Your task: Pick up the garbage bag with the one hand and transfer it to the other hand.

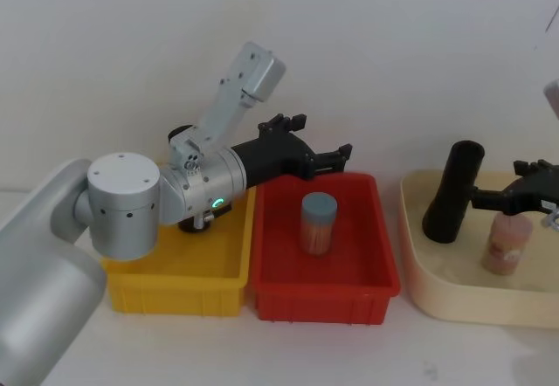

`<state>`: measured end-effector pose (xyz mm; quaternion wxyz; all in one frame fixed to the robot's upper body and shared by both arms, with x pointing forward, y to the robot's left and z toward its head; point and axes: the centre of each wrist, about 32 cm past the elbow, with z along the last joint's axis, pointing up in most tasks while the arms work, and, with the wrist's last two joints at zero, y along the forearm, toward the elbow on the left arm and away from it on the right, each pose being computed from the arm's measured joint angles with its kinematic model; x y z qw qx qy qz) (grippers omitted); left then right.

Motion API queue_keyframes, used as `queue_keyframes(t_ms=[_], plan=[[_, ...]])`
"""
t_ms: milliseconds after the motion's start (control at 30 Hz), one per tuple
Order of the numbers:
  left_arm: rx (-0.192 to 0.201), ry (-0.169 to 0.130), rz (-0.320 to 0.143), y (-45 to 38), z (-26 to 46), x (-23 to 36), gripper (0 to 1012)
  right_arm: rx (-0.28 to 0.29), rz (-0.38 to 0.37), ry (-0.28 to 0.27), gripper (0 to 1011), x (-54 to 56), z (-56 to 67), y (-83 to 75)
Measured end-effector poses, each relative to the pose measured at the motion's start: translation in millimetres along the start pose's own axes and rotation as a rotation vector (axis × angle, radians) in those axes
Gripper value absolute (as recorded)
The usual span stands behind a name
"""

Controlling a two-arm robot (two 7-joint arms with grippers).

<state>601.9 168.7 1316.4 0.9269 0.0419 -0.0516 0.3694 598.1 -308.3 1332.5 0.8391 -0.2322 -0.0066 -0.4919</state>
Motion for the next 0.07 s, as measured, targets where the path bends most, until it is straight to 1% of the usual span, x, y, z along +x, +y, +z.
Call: queue_keyframes(t_ms=[67], plan=[[0.000, 0.000, 0.000, 0.0, 0.0, 0.0, 1002, -0.001, 0.001, 0.000, 1001, -0.2, -0.2, -0.5]])
